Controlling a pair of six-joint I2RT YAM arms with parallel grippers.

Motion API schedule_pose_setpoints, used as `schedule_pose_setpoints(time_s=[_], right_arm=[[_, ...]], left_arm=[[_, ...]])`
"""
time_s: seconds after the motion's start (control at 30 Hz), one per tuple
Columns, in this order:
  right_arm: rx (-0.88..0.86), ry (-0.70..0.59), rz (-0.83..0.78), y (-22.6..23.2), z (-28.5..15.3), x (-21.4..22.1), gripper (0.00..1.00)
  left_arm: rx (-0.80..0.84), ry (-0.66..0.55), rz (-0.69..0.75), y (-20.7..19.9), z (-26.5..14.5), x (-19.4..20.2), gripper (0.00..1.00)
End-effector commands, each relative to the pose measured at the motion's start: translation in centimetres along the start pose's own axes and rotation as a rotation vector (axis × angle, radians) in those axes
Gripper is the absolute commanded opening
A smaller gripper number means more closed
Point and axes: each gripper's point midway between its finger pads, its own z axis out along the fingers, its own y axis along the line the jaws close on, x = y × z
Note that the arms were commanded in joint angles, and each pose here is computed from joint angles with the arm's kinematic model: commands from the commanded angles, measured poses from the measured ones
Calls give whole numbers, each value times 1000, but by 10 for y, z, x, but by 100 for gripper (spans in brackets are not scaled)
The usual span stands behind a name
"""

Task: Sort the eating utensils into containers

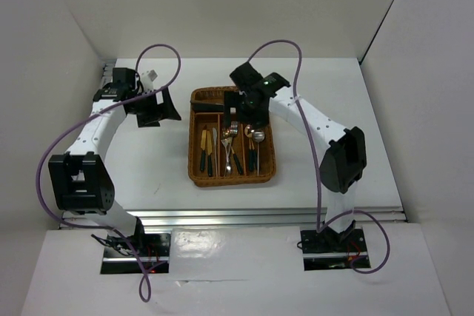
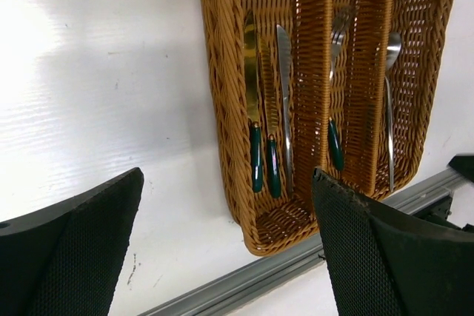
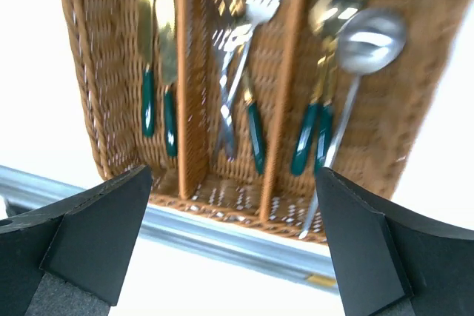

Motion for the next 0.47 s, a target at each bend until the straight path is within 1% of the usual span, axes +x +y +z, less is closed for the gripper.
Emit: schedule_pose_setpoints(time_s=[0.0,0.03,0.07,0.1,0.13,0.17,0.2,0.27,0.3,0.33,0.4,0.43], right_arm=[[-34,-152,41,-19,-33,-50,100],[-26,-185,45,-28,-38,-59,100],[-35,-243,54,-35,-50,-68,100],[-22,-280,99,-55,-57,-80,100],[-31,-304,110,-65,-63,-86,100],[-60,-360,133,-72,-81,-96,100],[-50,-360,167,-96,-81,-98,100],[-54,-382,212,-117,-90,-101,100],[-64,-393,223,-128,-94,-97,100],[-71,-391,259,-144,-98,-95,100],[-93,-404,256,-151,-104,-89,100],[-93,-405,256,-151,-106,-86,100]], left_arm=[[9,-118,74,-17,-31,-30,99],[11,-126,78,-19,-33,-33,99],[13,-138,85,-23,-39,-35,99],[14,-141,86,-24,-41,-36,99],[6,-156,91,-25,-46,-38,99],[12,-184,106,-31,-55,-42,99],[-12,-191,104,-28,-58,-42,99],[-31,-211,109,-28,-67,-42,99],[-37,-239,129,-31,-76,-43,99],[-48,-235,125,-28,-76,-38,99],[-46,-241,128,-29,-81,-31,99],[-33,-261,139,-35,-90,-27,99]])
